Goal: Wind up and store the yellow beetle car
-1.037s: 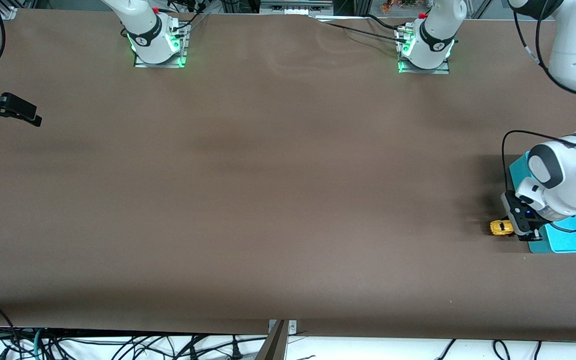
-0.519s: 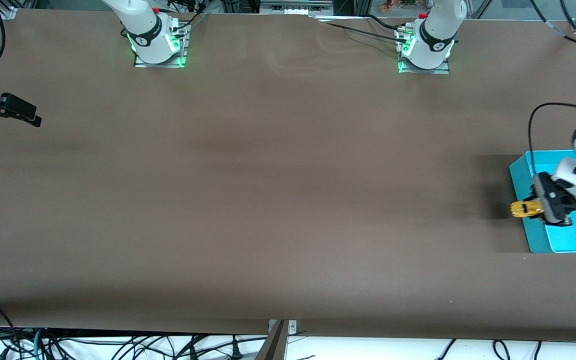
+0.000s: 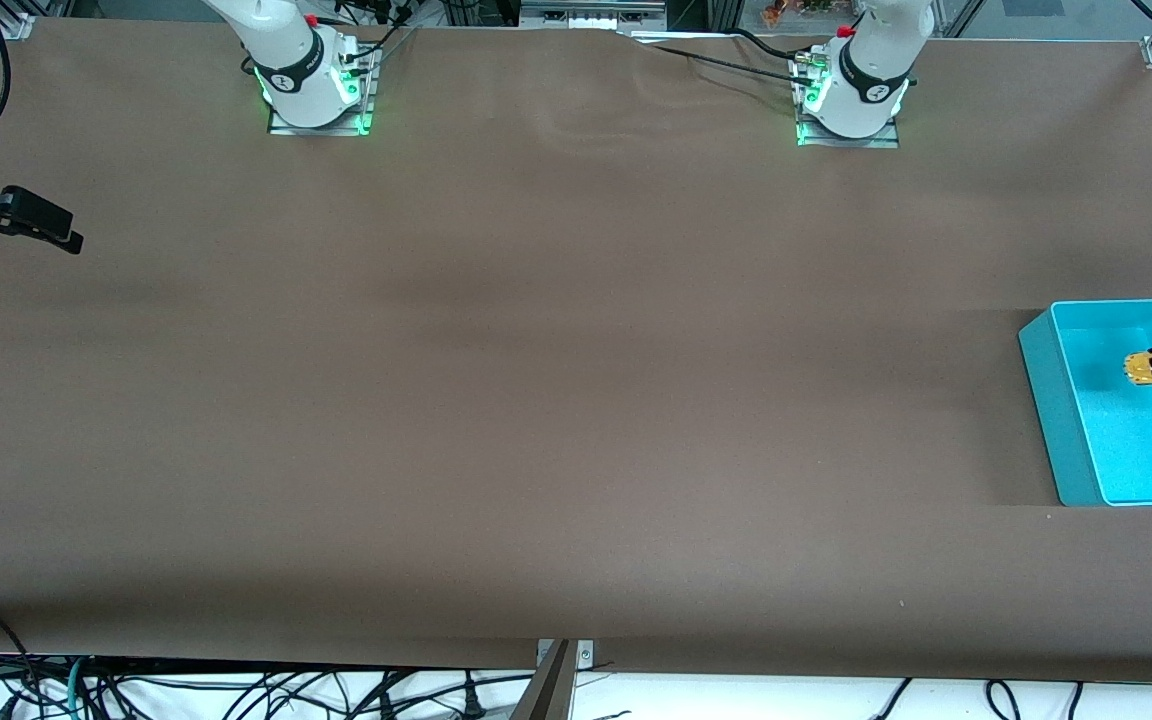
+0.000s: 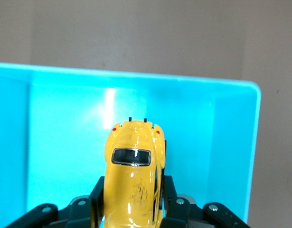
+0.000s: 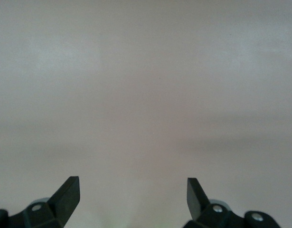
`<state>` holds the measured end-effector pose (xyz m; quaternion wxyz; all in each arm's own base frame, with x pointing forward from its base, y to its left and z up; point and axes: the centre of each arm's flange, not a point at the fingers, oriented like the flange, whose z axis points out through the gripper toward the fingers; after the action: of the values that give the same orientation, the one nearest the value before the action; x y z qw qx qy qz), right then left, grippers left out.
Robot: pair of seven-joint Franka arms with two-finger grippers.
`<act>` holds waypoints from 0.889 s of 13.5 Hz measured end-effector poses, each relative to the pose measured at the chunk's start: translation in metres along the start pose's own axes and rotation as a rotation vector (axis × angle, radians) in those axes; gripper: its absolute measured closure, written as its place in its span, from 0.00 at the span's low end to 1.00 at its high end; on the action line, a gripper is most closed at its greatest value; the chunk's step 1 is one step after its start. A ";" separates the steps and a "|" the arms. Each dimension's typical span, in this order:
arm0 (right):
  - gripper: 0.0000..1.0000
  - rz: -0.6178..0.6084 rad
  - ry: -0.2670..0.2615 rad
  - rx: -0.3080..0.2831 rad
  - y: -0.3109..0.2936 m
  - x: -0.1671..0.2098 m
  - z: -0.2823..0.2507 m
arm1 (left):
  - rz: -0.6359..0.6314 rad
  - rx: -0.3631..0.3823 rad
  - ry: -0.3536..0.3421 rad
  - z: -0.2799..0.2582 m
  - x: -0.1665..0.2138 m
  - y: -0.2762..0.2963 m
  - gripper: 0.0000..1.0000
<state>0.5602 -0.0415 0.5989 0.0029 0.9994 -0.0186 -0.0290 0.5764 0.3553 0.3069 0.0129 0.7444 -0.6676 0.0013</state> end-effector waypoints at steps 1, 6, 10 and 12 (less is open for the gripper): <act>0.00 0.001 0.001 0.000 0.000 0.000 0.000 | 0.007 0.007 -0.005 0.014 -0.003 -0.002 0.49; 0.00 0.004 0.002 0.000 0.002 0.000 0.000 | 0.014 0.031 -0.026 0.094 -0.009 -0.010 0.49; 0.00 0.004 0.002 0.000 0.002 0.000 0.000 | 0.015 0.041 -0.034 0.125 -0.010 -0.011 0.49; 0.00 0.004 0.002 0.000 0.002 0.000 0.000 | 0.015 0.047 -0.037 0.127 -0.011 -0.011 0.49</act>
<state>0.5603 -0.0439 0.5991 0.0029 0.9994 -0.0207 -0.0279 0.5845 0.3644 0.1796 -0.0170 0.7395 -0.6729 0.0031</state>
